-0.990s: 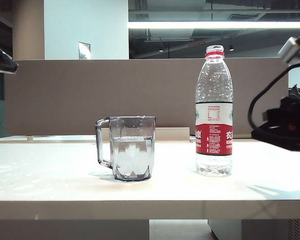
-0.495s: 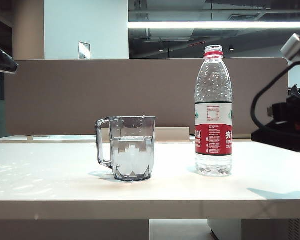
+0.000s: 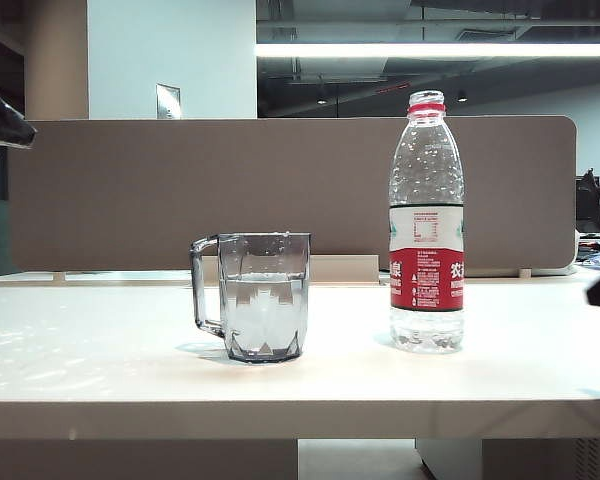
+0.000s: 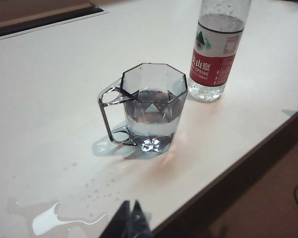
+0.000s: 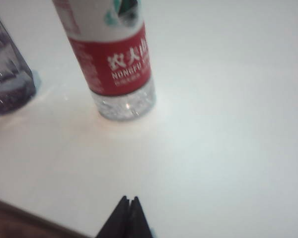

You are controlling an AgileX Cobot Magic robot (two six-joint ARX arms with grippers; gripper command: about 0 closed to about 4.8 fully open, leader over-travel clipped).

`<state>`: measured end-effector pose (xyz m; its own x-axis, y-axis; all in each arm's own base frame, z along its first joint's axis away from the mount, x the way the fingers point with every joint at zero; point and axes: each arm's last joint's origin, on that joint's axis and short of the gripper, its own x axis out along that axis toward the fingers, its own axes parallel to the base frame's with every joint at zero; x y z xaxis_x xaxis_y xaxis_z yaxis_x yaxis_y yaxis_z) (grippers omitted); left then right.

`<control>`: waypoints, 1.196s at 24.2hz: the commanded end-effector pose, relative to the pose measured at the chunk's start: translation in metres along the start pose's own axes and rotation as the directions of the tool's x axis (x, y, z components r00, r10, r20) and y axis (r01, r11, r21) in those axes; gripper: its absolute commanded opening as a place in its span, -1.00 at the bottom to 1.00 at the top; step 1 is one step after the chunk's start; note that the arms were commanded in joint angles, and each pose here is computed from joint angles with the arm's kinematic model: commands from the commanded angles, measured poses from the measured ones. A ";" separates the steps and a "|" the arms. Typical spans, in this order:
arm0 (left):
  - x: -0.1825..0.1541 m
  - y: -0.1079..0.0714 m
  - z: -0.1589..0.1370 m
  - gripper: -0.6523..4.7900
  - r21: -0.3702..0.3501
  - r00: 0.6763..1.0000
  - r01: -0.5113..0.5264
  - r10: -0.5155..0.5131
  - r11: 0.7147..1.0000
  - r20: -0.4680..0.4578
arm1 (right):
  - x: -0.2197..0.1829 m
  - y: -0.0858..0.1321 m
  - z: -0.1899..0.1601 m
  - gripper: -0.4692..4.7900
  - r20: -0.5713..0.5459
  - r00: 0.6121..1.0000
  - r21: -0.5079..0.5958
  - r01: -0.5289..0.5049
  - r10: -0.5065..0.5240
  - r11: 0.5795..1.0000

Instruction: Pick up the mineral water bottle on the table and pour water into the mug until it's half full.

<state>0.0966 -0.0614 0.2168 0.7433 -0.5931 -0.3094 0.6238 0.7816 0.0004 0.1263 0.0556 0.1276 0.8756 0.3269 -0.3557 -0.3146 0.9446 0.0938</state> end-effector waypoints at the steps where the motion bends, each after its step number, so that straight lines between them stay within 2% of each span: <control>1: 0.000 0.000 0.002 -0.76 -0.002 1.000 0.000 0.000 1.000 0.010 | -0.007 -0.009 -0.007 -0.83 -0.064 0.998 0.021 0.028 -0.026 0.999; 5: 0.000 0.000 0.002 -0.76 -0.002 1.000 0.000 0.000 1.000 0.010 | -0.024 -0.026 -0.005 -0.83 -0.023 0.998 0.095 0.060 -0.058 0.994; 11: 0.000 0.000 0.002 -0.76 -0.002 1.000 0.000 0.000 1.000 0.010 | -0.035 -0.032 -0.005 -0.83 0.017 0.996 0.120 0.090 -0.093 0.989; 20: 0.000 0.000 0.002 -0.76 -0.002 1.000 0.000 0.000 1.000 0.010 | -0.037 -0.033 -0.005 -0.83 0.026 0.992 0.089 0.121 -0.124 0.989; 29: 0.000 0.000 0.002 -0.76 -0.002 1.000 0.000 0.000 1.000 0.010 | -0.046 -0.030 0.004 -0.82 0.178 0.977 0.051 0.111 -0.118 0.993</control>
<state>0.0966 -0.0614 0.2167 0.7432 -0.5930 -0.3098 0.6238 0.7816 0.0003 0.0966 0.0121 0.1465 0.9558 0.2143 -0.2015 -0.1962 0.9748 0.1064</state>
